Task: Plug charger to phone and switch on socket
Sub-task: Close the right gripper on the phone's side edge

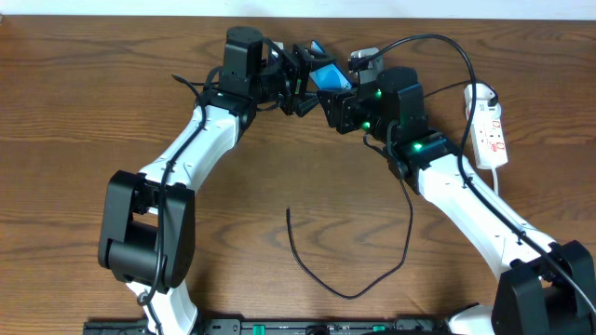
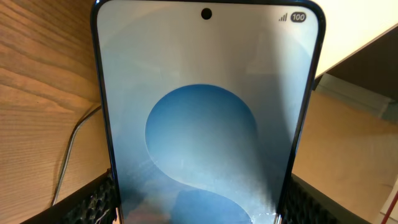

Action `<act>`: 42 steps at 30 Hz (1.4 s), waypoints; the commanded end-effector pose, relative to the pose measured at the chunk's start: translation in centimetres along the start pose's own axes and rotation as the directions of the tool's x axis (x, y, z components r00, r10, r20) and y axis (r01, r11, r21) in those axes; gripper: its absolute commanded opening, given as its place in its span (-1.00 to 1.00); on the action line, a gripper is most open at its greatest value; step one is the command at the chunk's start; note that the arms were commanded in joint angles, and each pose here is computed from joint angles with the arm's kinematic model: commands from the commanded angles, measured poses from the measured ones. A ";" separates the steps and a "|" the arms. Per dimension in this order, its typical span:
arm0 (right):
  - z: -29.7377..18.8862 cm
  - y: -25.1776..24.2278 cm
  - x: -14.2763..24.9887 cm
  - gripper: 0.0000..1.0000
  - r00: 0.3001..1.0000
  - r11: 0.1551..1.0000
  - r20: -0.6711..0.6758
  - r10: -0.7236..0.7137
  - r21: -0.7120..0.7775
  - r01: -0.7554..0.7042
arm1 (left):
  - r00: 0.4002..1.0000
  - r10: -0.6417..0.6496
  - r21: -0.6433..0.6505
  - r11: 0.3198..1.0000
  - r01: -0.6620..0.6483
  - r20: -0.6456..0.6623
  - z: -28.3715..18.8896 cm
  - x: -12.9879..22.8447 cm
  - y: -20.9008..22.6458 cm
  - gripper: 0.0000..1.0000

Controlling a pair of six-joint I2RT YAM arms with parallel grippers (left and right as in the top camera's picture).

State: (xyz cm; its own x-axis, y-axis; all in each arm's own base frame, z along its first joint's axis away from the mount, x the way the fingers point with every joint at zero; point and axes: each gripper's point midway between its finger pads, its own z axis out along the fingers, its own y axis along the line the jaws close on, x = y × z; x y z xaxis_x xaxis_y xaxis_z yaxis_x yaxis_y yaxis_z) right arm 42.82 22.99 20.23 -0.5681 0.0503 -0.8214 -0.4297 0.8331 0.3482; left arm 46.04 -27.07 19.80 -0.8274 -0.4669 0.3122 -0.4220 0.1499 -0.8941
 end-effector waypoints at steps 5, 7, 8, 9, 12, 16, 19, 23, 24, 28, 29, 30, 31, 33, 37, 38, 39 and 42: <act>0.0 0.4 -0.9 0.01 1.000 1.000 0.020 0.000 0.001 0.000 | 0.998 0.042 0.044 0.998 -0.040 -0.041 -0.6 1.7 -2.3 -0.85; 0.0 0.4 -0.9 -0.03 1.000 1.000 0.020 0.000 0.001 0.000 | 0.998 0.044 0.042 0.998 -0.042 -0.046 -0.4 1.9 -2.3 -0.86; 0.0 0.4 -0.9 -0.08 1.000 1.000 0.020 0.000 0.001 0.000 | 0.998 0.045 0.042 0.998 -0.043 -0.048 -0.4 2.0 -2.3 -0.85; 0.0 0.4 -0.9 -0.12 1.000 1.000 0.020 0.000 0.001 0.000 | 0.998 0.046 0.041 0.998 -0.044 -0.051 -0.3 2.2 -2.3 -0.85; 0.0 0.4 -0.9 -0.23 1.000 1.000 0.020 0.000 0.001 0.000 | 0.998 0.046 0.041 0.998 -0.044 -0.052 -0.2 2.2 -2.3 -0.85; 0.0 0.4 -0.9 -0.34 1.000 1.000 0.020 0.000 0.002 0.000 | 0.998 0.047 0.041 0.998 -0.045 -0.053 -0.2 2.3 -2.3 -0.85; 0.0 0.3 -0.9 -0.39 1.000 1.000 0.021 0.000 0.004 0.000 | 0.998 0.046 0.041 0.998 -0.044 -0.053 -0.2 2.3 -2.3 -0.86; 0.0 0.3 -0.9 -0.45 1.000 1.000 0.021 0.000 0.004 0.000 | 0.997 0.050 0.044 0.998 -0.048 -0.053 -0.2 2.3 -2.4 -0.85; 0.0 0.3 -0.9 -0.47 1.000 1.000 0.021 0.000 0.004 0.000 | 0.997 0.053 0.046 0.998 -0.050 -0.053 -0.2 2.3 -2.4 -0.85; 0.0 0.3 -0.9 -0.63 1.000 1.000 0.021 0.000 0.004 0.000 | 0.997 0.055 0.048 0.997 -0.052 -0.053 -0.2 2.3 -2.5 -0.85; 0.0 0.3 -0.9 -0.64 1.000 1.000 0.021 0.000 0.004 0.000 | 0.997 0.055 0.048 0.997 -0.053 -0.053 -0.2 2.3 -2.5 -0.86; 0.0 0.3 -0.9 -0.64 1.000 1.000 0.021 0.000 0.004 0.000 | 0.997 0.055 0.048 0.997 -0.052 -0.053 -0.2 2.3 -2.5 -0.85; 0.0 0.3 -0.9 -0.65 1.000 1.000 0.021 0.000 0.004 0.000 | 0.997 0.055 0.048 0.997 -0.052 -0.053 -0.2 2.3 -2.5 -0.86; 0.0 0.3 -0.9 -0.66 1.000 1.000 0.021 0.000 0.004 0.000 | 0.997 0.055 0.048 0.997 -0.052 -0.053 -0.2 2.3 -2.5 -0.85; 0.0 0.3 -0.9 -0.73 1.000 1.000 0.021 0.000 0.004 0.000 | 0.997 0.055 0.048 0.997 -0.053 -0.053 -0.2 2.3 -2.5 -0.85; 0.0 0.3 -0.9 -0.74 1.000 1.000 0.021 0.000 0.004 0.000 | 0.997 0.055 0.048 0.997 -0.053 -0.053 -0.2 2.3 -2.5 -0.85; 0.0 0.3 -0.9 -0.75 1.000 1.000 0.021 0.000 0.004 0.000 | 0.997 0.055 0.048 0.997 -0.053 -0.053 -0.2 2.3 -2.5 -0.86; 0.0 0.3 -0.9 -0.81 1.000 1.000 0.021 0.000 0.004 0.000 | 0.997 0.055 0.048 0.997 -0.053 -0.053 -0.2 2.3 -2.5 -0.86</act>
State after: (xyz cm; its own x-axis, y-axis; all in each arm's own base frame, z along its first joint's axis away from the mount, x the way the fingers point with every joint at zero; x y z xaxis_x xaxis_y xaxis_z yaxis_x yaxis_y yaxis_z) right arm 43.27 22.31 20.15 -0.5603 0.0605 -0.8261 -0.3960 0.8564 0.3313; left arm 45.48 -28.05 20.09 -0.8438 -0.4403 0.3069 -0.4076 0.1538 -0.9001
